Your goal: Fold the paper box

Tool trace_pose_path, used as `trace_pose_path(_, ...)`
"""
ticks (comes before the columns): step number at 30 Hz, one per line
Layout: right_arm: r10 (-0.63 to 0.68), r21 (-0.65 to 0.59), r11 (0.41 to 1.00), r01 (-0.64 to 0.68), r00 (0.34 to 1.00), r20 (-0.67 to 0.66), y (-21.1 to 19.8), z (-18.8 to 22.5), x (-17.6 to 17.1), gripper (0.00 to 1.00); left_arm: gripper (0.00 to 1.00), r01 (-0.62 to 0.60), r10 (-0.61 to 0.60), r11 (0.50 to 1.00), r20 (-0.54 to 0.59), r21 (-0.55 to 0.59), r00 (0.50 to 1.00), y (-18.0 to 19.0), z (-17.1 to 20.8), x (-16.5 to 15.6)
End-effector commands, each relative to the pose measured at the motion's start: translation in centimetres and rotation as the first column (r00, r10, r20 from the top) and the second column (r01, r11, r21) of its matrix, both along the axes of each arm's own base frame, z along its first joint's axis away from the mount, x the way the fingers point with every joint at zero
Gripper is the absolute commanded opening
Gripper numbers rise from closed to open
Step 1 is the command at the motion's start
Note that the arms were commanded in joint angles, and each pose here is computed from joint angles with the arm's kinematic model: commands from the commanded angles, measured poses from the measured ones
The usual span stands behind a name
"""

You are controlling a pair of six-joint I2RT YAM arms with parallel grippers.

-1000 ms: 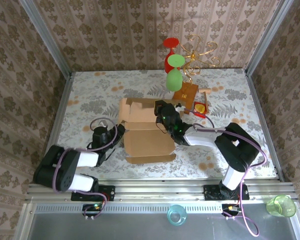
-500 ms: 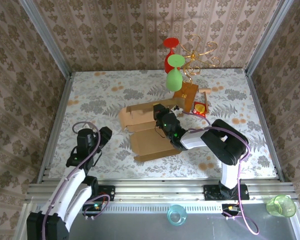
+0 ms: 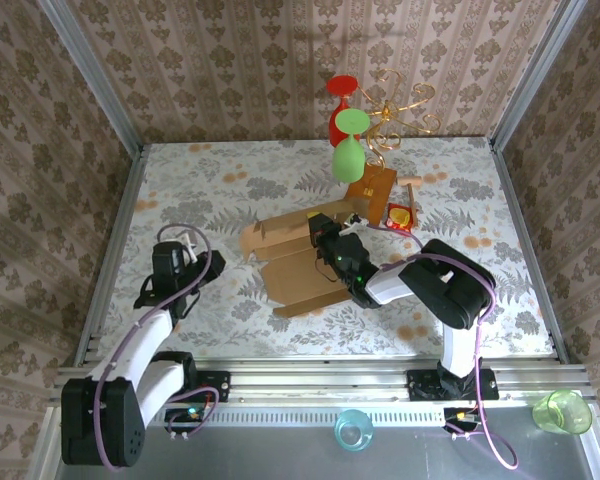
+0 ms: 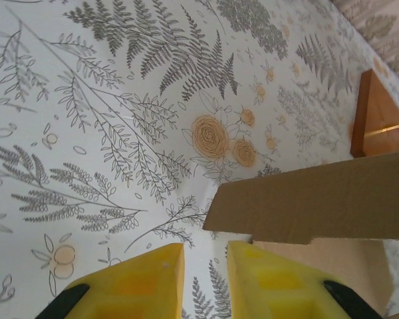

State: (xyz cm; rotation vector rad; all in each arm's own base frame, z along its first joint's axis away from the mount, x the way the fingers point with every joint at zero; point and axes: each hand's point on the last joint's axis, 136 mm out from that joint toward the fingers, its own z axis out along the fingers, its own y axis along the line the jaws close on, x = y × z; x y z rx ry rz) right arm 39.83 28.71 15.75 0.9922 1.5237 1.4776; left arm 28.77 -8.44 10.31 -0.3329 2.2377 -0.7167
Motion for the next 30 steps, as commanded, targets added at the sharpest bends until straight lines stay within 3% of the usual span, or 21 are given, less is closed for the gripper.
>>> trace_pose_path(1, 0.008, -0.04, 0.999, -0.01, 1.0, -0.03, 0.2, -1.2, 0.5, 0.0, 0.24, 0.087, -0.1, 0.991, 0.129, 0.097, 0.987, -0.8, 2.1, 1.8)
trace_pose_path(11, 0.026, -0.042, 0.999, -0.03, 0.996, -0.087, 0.2, -2.1, 0.9, 0.0, 0.29, 0.222, -0.296, 0.936, 0.271, 0.274, 0.916, -4.2, 1.5, 4.3)
trace_pose_path(21, 0.034, -0.034, 0.999, -0.037, 0.995, -0.098, -0.1, -2.4, 1.1, 0.0, 0.32, 0.346, -0.429, 0.894, 0.317, 0.284, 0.846, -7.8, 0.6, 4.4)
trace_pose_path(30, 0.041, -0.028, 0.999, -0.044, 0.994, -0.099, 0.1, -2.4, 1.2, 0.0, 0.35, 0.384, -0.464, 0.88, 0.337, 0.278, 0.819, -9.5, 0.3, 3.1)
